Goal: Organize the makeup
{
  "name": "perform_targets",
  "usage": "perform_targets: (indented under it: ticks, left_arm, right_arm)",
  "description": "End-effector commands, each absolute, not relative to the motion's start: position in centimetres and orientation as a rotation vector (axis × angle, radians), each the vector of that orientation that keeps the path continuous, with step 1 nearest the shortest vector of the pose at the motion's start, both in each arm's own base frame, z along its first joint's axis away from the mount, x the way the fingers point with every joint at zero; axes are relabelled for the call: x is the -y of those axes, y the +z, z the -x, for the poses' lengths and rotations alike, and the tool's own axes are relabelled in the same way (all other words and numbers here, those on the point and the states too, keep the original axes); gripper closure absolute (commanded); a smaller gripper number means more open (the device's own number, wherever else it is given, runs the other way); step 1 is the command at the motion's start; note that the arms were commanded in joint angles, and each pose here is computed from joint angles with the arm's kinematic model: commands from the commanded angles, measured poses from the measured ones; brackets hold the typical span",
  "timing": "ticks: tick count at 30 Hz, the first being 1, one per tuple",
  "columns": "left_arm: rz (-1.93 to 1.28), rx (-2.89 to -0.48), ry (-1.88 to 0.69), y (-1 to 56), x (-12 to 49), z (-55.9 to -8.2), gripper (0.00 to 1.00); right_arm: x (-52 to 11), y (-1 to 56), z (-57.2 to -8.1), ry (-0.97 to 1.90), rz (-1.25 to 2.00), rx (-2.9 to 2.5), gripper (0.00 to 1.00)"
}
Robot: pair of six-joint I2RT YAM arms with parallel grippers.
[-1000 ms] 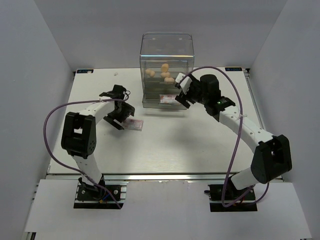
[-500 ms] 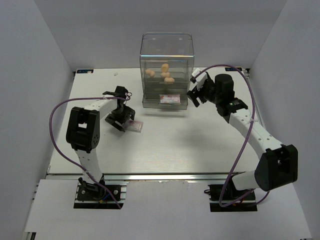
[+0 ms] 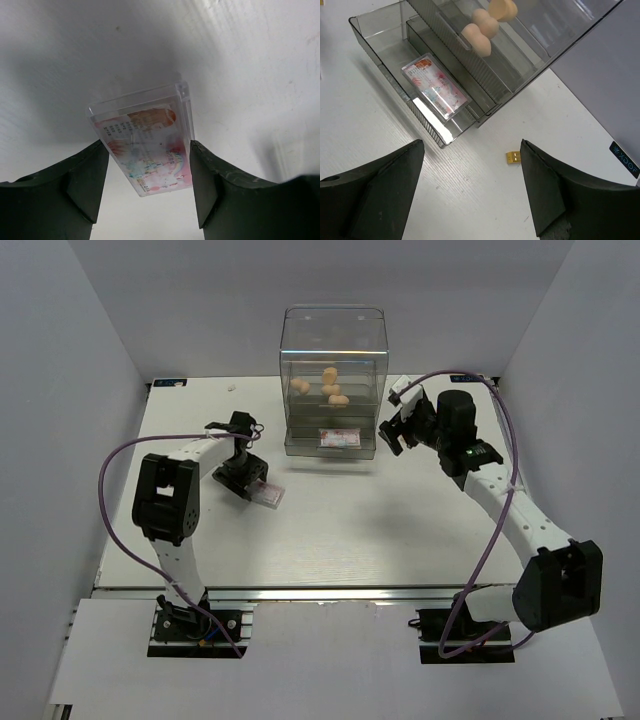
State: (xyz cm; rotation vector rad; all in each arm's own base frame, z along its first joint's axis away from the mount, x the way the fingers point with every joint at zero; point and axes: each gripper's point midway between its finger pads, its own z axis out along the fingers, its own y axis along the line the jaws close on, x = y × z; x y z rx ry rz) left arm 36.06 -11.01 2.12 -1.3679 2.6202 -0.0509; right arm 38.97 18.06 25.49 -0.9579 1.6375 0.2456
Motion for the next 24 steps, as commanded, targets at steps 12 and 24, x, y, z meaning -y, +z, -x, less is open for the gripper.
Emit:
perform_targets:
  ticks: [12, 24]
  left_arm:
    - [1.034, -2.450, -0.761, 15.9, 18.4, -34.6, 0.93]
    - [1.018, -2.273, -0.994, 19.5, 25.7, -41.2, 0.91]
  right_arm:
    - [-16.5, 28.0, -37.1, 0.283, 0.870, -1.583, 0.18]
    - [-12.7, 28.4, -36.5, 0.295, 0.735, -1.620, 0.18]
